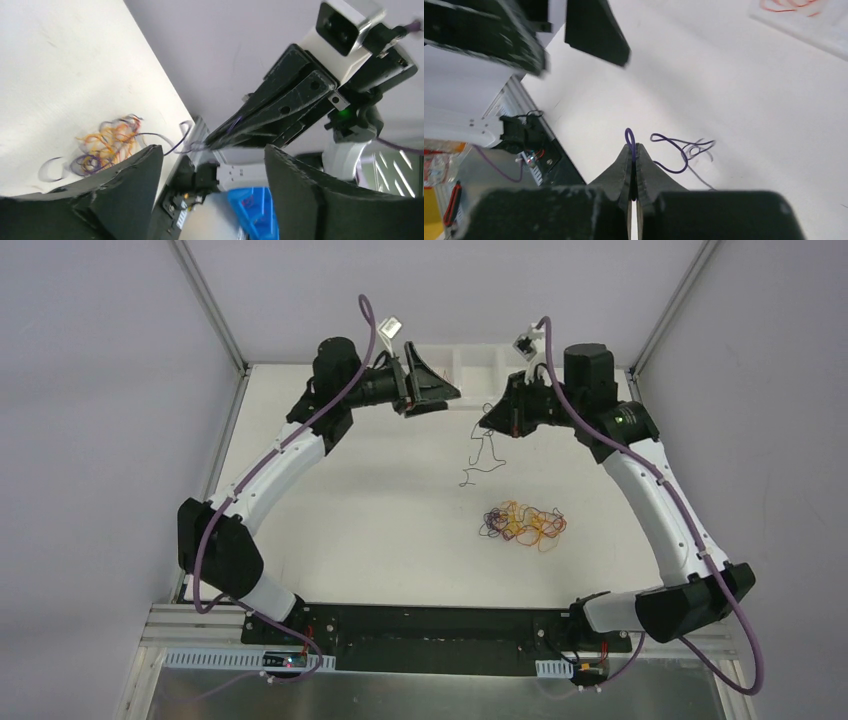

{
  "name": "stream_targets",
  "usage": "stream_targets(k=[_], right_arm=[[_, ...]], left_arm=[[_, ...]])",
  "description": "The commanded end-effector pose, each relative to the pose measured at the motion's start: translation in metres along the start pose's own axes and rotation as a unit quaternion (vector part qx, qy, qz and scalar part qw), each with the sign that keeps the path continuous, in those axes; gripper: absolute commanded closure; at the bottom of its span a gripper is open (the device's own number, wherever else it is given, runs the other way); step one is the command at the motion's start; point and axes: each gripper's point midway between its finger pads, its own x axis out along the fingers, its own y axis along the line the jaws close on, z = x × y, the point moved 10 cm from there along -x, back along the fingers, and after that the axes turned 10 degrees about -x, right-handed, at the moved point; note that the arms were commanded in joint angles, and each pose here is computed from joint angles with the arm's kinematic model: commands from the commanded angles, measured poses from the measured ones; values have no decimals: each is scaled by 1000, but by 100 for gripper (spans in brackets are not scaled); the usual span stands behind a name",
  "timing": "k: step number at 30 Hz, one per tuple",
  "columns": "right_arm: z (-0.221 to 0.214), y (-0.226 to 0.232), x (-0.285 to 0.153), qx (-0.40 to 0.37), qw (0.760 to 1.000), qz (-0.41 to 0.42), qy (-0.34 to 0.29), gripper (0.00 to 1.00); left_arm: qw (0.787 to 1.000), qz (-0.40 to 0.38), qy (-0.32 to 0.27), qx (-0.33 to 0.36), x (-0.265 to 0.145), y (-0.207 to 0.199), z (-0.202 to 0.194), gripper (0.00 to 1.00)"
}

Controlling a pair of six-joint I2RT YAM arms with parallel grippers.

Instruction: Untangle the cables

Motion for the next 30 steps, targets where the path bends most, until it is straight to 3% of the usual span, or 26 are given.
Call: stream_targets(k=[1, 5, 14, 21, 30], right_arm=[[26, -39, -17, -13, 995, -86, -43, 100], [56, -85, -21, 0, 985, -158, -75, 100], [115, -187, -26, -5, 946, -282, -160, 100], [123, -265, 8, -5, 922, -320, -217, 100], [110, -327, 59, -1, 919, -312, -242, 100]], left_arm=[[995, 8, -91, 44, -41, -20, 37, 10], [991, 34, -119, 58, -61, -9, 50, 1], [991, 54, -106, 55, -66, 12, 48, 1], [992, 56, -111, 33, -67, 29, 54, 1], [991, 65, -116, 9, -70, 49, 64, 1]])
